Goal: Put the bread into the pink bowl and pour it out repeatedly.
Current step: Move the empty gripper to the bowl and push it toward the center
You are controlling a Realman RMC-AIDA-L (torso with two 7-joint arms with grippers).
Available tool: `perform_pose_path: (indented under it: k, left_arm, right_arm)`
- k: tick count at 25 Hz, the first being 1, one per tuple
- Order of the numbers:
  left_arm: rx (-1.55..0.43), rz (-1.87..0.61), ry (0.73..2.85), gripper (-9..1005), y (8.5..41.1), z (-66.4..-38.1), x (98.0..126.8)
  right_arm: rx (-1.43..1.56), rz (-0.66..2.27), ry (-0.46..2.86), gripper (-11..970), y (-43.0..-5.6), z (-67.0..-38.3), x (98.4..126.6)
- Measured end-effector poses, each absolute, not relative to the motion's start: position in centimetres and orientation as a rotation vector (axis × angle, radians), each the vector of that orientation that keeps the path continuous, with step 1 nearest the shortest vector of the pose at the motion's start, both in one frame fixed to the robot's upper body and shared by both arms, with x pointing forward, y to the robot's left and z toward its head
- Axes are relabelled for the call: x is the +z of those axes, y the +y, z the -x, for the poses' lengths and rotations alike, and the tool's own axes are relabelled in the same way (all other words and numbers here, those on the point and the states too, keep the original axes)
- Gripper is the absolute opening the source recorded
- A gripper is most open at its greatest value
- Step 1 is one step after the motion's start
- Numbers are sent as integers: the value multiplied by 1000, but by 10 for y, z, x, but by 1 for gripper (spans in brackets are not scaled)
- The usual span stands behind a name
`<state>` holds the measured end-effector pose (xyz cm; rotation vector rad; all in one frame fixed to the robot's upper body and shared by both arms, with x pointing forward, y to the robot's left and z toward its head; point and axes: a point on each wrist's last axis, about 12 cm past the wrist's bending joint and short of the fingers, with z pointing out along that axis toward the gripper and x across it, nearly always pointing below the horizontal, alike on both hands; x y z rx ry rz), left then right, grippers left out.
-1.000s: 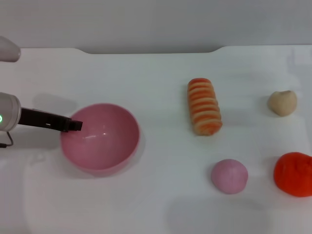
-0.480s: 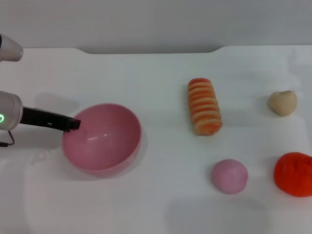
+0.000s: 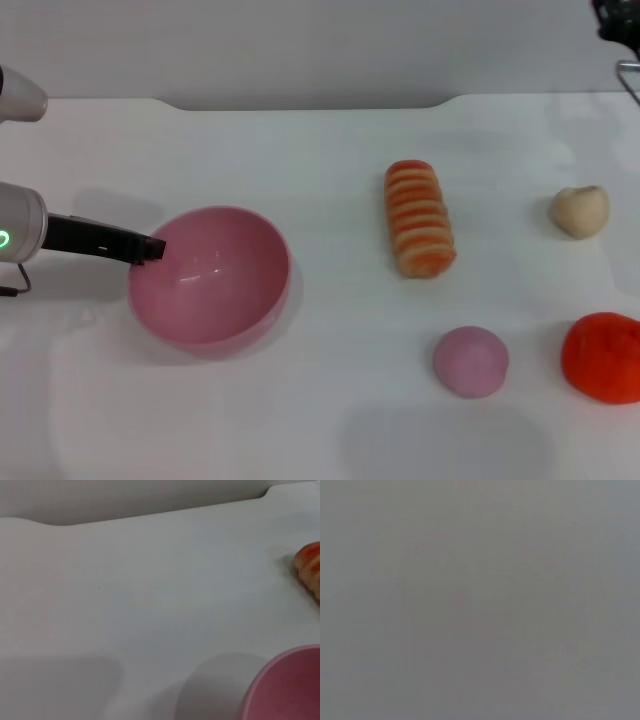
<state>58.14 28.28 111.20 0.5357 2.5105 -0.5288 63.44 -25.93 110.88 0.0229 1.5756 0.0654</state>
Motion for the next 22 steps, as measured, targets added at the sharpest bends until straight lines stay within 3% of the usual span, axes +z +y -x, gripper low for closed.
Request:
perform_pose_path:
  k: [7,16,22]
  left_arm:
    - [-515,-534,2505,46,284,-581,1110]
    - [-496,-553,2492,46,280,-583,1110]
    - [-470,-584,2470,46,273,-587,1111]
  right_arm:
    - [195,126,1782,562,-236,-651,1133]
    - [284,374,2011,573,-221,-652,1172]
    - [665,503,2037,581,-224,-646,1191]
